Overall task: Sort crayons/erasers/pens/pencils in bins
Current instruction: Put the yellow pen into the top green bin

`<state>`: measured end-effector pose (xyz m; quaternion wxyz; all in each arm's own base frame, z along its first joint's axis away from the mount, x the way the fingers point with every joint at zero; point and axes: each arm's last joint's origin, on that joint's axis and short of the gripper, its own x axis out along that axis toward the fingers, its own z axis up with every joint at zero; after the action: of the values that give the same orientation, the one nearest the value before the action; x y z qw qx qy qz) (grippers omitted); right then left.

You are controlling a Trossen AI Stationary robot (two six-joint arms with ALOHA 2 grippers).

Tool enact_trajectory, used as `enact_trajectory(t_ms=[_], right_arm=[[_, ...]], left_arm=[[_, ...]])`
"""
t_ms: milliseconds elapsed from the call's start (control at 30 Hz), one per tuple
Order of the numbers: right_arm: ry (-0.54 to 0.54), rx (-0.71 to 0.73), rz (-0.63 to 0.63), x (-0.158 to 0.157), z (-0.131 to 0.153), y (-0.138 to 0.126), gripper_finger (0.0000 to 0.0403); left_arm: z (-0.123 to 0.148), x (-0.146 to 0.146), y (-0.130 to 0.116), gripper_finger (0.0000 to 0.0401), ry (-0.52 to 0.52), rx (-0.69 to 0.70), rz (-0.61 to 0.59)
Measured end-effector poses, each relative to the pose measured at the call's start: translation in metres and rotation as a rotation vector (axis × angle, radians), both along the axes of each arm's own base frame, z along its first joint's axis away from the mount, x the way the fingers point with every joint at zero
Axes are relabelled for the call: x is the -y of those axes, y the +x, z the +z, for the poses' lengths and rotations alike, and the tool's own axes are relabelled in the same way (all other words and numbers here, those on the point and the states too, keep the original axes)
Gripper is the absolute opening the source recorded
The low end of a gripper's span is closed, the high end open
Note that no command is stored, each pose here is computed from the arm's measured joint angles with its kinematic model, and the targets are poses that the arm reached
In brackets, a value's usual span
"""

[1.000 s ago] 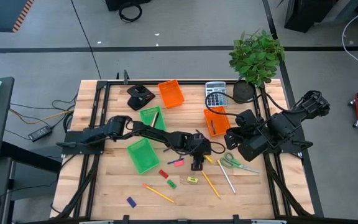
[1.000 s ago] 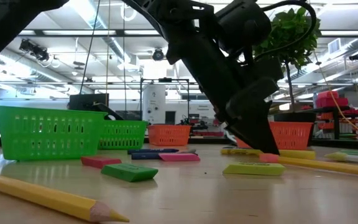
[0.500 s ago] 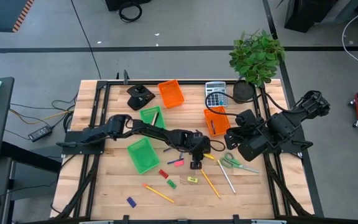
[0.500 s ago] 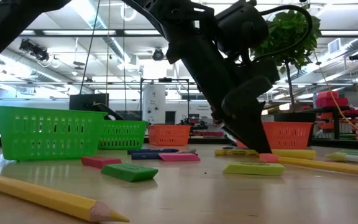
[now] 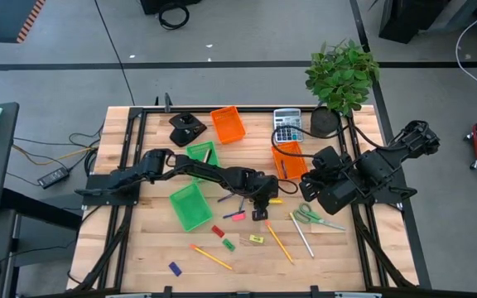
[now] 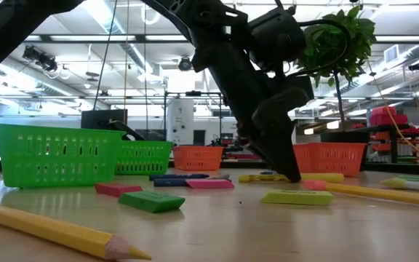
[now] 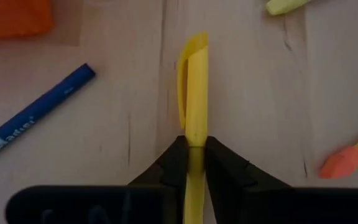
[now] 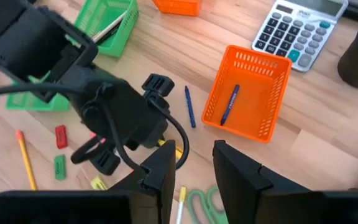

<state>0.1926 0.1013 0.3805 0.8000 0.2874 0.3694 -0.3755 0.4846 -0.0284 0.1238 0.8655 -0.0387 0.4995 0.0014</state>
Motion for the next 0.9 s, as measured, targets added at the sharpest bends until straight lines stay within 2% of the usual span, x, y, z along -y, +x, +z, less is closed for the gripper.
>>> enact_trajectory(t_ms=[133, 333, 500, 667, 900], right_arm=[[-0.023, -0.020, 0.041, 0.000, 0.000, 0.000, 0.0115], [-0.038, -0.035, 0.064, 0.000, 0.000, 0.000, 0.0115], [-0.053, -0.051, 0.087, 0.000, 0.000, -0.001, 0.0115], [-0.047, -0.057, 0.093, 0.000, 0.000, -0.001, 0.0115], [-0.018, -0.075, 0.104, -0.001, -0.001, -0.001, 0.0115]], left_arm=[[0.003, 0.000, -0.002, 0.0061, 0.007, -0.042, 0.004], [0.019, -0.002, -0.002, 0.0043, 0.035, -0.121, -0.029], [0.043, -0.001, 0.008, 0.0052, 0.068, -0.063, -0.078], [0.054, -0.001, 0.012, 0.0046, 0.069, -0.032, -0.085], [0.058, -0.002, 0.002, 0.0042, 0.090, -0.150, -0.132]])
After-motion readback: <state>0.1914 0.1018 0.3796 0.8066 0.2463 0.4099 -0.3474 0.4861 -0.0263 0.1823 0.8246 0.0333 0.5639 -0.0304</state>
